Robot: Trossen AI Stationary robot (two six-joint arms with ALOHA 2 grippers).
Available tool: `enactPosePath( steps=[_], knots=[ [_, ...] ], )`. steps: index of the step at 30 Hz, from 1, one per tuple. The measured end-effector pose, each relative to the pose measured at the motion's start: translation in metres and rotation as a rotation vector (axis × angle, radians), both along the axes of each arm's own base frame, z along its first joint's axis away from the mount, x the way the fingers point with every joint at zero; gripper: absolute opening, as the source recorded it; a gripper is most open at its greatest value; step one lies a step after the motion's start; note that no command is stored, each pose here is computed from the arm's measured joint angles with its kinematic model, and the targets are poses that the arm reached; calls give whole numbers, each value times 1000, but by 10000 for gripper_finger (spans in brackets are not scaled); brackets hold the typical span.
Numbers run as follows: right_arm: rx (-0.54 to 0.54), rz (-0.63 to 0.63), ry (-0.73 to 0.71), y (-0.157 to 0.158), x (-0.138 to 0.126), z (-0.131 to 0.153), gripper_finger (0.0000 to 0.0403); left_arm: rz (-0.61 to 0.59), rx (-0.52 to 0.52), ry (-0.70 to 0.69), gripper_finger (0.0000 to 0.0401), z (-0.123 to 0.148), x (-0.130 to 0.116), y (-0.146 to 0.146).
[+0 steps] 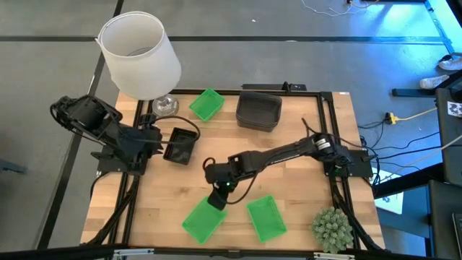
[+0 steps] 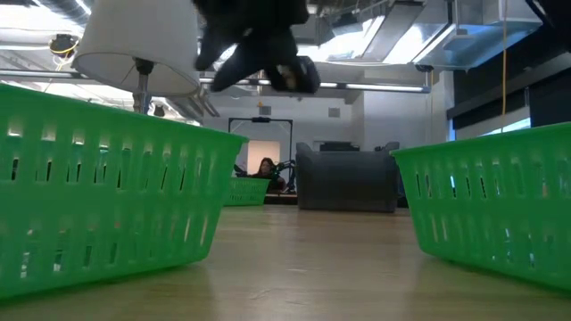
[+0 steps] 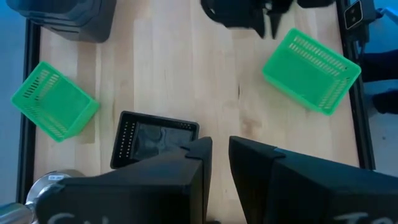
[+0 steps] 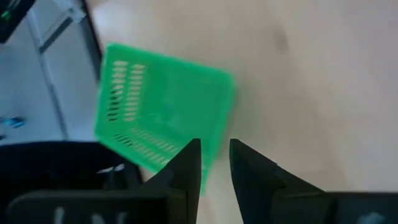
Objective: Stack baskets by color
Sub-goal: Prepare the bottom left green bin
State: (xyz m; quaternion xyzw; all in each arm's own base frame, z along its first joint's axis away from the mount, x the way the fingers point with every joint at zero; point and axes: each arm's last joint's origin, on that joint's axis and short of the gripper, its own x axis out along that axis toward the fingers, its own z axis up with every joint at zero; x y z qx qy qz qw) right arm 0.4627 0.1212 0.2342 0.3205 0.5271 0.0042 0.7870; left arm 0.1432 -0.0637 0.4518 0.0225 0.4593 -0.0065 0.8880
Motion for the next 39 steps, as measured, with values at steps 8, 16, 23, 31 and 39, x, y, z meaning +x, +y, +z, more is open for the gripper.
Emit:
enactPosePath(
  steps=[8,16,23,31,39],
  knots=[
    [67,14,-3,16,8,-18,84,0,-1,-2,47,0,-1,0],
    [-13,-18,-17,13,10,-24,84,1,-2,-2,47,0,-1,0],
    [12,-2,14,15,13,-37,84,1,-2,-2,47,0,-1,0],
    [-14,13,-4,15,16,-41,84,1,-2,-2,47,0,-1,0],
    [-17,14,4,16,18,-50,84,1,-2,-2,47,0,-1,0]
  ],
)
